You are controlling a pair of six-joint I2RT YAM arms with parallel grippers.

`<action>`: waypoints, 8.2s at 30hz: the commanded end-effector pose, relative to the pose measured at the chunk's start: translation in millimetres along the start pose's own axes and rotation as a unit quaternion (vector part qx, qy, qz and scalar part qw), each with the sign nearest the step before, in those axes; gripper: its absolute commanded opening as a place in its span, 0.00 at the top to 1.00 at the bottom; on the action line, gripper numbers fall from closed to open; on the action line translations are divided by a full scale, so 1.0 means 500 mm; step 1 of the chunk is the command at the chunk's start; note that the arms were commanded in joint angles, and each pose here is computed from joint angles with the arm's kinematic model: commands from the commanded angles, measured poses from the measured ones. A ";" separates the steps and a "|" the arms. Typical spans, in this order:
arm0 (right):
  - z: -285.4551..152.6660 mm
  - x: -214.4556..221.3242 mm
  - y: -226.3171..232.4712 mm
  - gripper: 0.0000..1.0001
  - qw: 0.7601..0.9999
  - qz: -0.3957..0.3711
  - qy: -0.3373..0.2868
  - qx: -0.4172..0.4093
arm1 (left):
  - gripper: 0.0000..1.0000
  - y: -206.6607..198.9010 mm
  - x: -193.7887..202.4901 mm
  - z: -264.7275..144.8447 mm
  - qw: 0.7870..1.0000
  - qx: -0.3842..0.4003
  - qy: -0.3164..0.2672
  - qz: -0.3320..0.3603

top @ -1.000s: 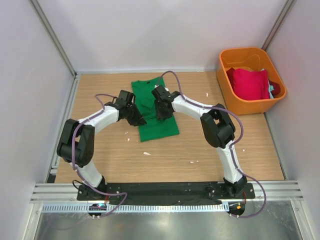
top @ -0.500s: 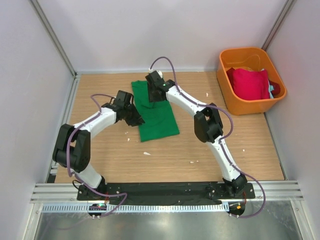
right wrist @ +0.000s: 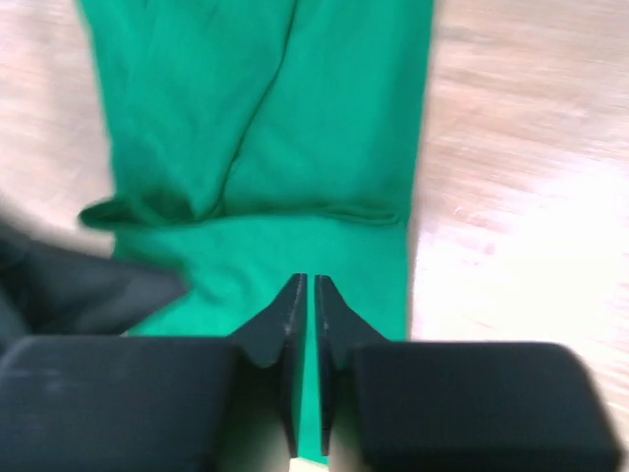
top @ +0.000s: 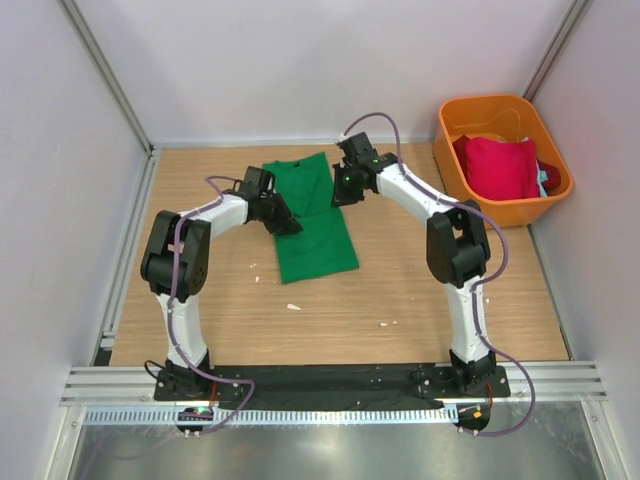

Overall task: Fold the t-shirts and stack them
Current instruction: Fold the tshirt

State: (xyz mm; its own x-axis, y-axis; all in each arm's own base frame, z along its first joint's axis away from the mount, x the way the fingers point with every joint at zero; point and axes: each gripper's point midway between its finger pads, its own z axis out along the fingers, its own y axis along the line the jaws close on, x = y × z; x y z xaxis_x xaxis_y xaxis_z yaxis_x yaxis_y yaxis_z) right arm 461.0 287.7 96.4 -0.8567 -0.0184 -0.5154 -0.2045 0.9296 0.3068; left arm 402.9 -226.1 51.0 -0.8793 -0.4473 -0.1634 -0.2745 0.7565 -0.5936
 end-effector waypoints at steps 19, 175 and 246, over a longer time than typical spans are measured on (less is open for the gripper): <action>0.100 0.000 -0.055 0.99 0.964 0.151 0.031 -0.217 | 0.75 -0.009 -0.099 0.022 0.995 0.098 0.016 -0.008; -0.145 0.398 -0.134 0.55 0.931 0.344 0.035 -0.116 | 0.62 0.240 0.293 -0.077 0.917 -0.092 -0.089 -0.377; -0.298 0.703 0.018 0.99 0.976 0.163 0.098 -0.106 | 1.00 0.313 0.480 -0.326 0.978 -0.119 -0.059 -0.160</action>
State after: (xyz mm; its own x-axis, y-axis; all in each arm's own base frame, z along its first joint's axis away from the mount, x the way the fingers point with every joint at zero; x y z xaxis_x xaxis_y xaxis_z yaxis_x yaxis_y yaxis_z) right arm 89.2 244.5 38.5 -0.9736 0.1365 -0.1828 -0.0143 0.7632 0.6461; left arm 106.9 -169.1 65.7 -0.7206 -0.6882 -0.0845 -0.5467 0.6388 -0.5413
